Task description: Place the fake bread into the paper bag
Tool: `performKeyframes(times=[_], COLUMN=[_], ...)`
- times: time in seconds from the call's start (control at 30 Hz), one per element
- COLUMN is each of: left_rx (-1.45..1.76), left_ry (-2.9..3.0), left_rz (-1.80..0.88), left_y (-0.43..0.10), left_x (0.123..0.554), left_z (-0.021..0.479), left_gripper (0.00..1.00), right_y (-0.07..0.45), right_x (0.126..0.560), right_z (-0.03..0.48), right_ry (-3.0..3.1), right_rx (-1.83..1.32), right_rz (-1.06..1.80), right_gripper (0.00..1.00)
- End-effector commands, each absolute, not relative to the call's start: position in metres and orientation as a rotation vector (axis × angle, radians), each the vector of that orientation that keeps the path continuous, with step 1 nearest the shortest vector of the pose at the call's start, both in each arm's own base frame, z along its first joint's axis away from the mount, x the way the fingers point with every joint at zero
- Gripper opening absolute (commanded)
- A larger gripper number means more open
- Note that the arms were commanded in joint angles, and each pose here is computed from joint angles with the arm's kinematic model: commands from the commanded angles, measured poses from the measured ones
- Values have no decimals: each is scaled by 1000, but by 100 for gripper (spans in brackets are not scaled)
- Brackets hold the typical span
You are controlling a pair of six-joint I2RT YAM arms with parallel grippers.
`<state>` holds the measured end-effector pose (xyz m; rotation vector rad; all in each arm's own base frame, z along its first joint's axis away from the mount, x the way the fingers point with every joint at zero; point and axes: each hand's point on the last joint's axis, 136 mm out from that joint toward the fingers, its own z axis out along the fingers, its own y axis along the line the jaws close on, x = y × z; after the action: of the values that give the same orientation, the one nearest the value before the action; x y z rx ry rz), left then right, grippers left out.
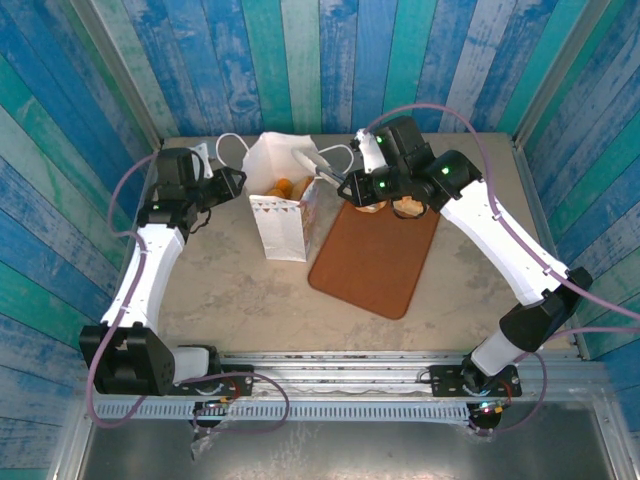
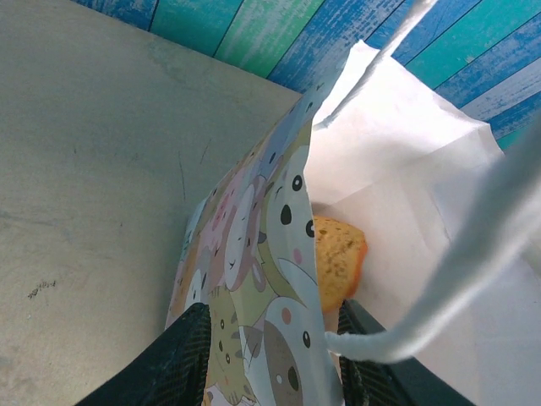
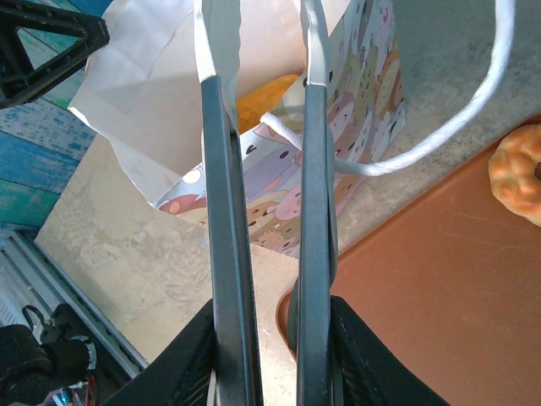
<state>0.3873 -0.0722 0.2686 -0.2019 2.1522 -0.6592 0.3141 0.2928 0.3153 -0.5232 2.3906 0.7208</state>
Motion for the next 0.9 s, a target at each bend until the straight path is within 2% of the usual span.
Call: performKeyframes(times=[0.0,0.23,0.6,0.87], left_rx=[-180,-168,-142,-115], left_ry=[2123,2093,2050,2002], left_rz=[-646,-666,-675,-680], left_y=[-70,-72,-74,-75], left_x=[380,379,369,354], left_z=[278,288,309,331], left_gripper=[43,44,63,68], right_y=[291,287,277,245], right_x=[310,303,278,267], right_z=[330,351,411,439], right_ry=[2363,2310,2124,2033], right_rx=[-522,-511,-533,-456], right_rz=[730,760,889,881], right_gripper=[32,32,32,31])
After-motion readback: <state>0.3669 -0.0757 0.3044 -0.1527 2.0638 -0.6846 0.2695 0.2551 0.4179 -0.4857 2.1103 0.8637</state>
